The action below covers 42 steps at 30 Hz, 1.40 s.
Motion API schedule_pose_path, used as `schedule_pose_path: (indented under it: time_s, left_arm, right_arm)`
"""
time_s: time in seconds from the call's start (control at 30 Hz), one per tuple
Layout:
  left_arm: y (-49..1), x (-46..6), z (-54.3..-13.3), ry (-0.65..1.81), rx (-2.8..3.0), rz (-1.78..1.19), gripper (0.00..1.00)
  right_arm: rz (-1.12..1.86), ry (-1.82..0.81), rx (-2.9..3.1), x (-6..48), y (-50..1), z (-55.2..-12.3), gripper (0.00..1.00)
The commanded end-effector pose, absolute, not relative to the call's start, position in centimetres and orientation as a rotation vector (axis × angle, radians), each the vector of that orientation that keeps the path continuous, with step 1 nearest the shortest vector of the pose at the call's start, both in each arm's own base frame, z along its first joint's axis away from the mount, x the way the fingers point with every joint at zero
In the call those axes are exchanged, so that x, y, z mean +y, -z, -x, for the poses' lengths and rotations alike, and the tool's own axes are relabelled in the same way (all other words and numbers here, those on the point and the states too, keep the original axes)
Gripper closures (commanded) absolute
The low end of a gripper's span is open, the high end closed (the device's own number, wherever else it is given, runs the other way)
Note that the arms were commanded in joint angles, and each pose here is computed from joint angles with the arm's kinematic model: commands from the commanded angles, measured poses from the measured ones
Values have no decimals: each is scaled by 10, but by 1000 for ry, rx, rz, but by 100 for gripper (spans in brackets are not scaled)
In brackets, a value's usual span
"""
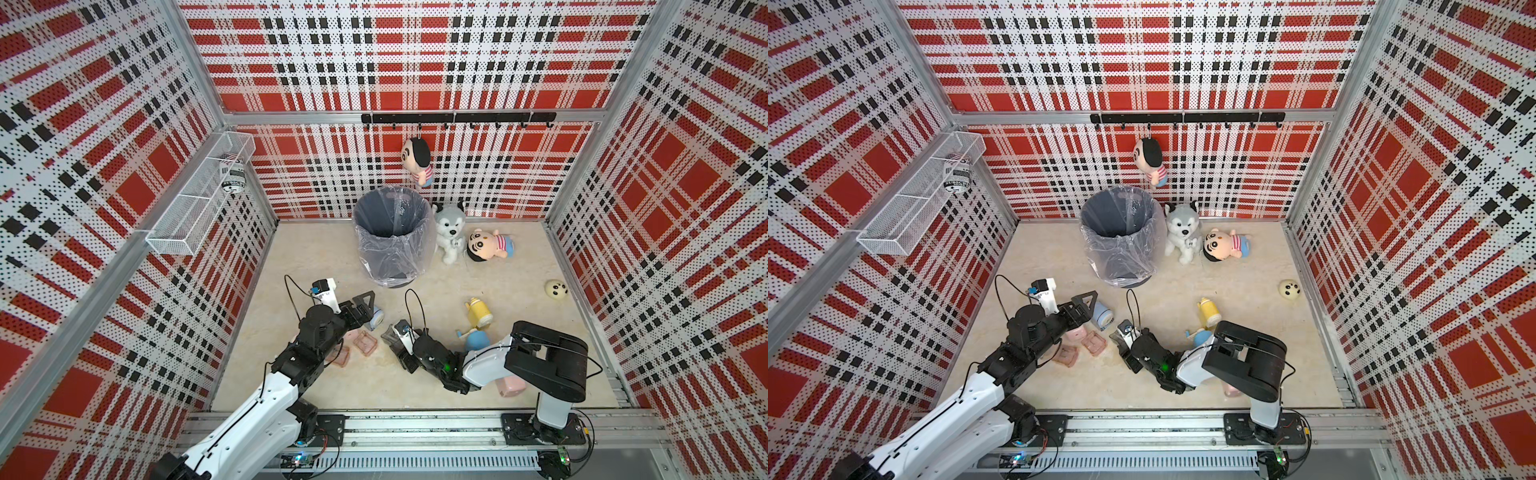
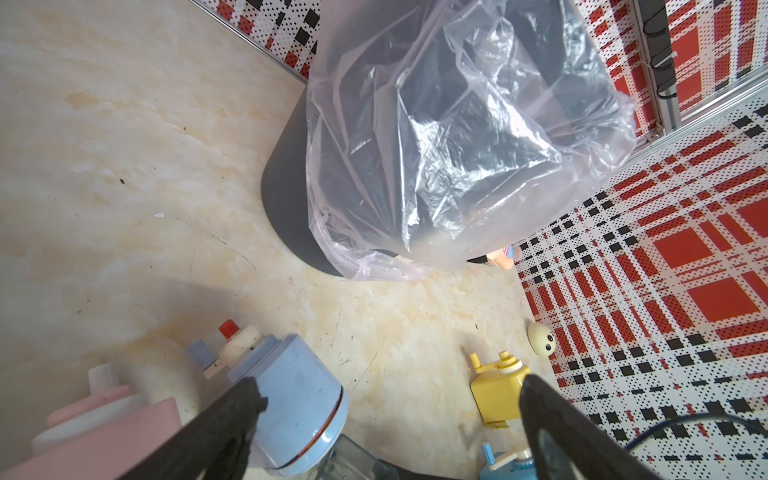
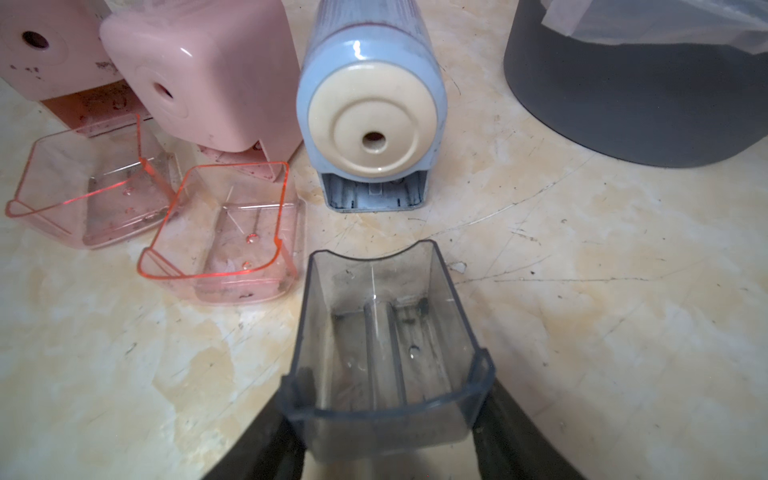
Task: Take out the pencil sharpener tray and clean the shavings
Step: Place the container at the center of the board.
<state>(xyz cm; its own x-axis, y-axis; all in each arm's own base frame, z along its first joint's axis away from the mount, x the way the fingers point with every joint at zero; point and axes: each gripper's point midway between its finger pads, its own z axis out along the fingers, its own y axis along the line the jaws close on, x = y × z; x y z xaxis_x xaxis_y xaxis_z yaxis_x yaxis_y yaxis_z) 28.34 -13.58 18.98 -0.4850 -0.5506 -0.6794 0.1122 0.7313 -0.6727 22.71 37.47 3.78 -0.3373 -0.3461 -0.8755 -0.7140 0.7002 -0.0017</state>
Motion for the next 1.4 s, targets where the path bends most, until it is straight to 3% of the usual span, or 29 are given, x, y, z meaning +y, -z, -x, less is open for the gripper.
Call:
schedule_pose_path:
  time_s: [0.0,0.23,0.83,1.03,1.37]
  left_arm:
    - [-193,-136,-284,845,1907,331,2]
    - [-196,-136,-283,849,1900,332,2]
    - [-197,-138,-283,850,1909,333,2]
    - [-206,-141,-282,801,1915,347,2]
    - [-262,-172,-265,834,1841,311,2]
  right_arm:
    - [818,-486,1968,380,-28,-226,40]
    - [811,-450,1999,383,-17,-231,39]
    - [768,-470,2001,383,-29,-232,22]
    - [710,-510,1957,376,-70,-232,0]
    - [402,-371,2000,313,-171,-255,0]
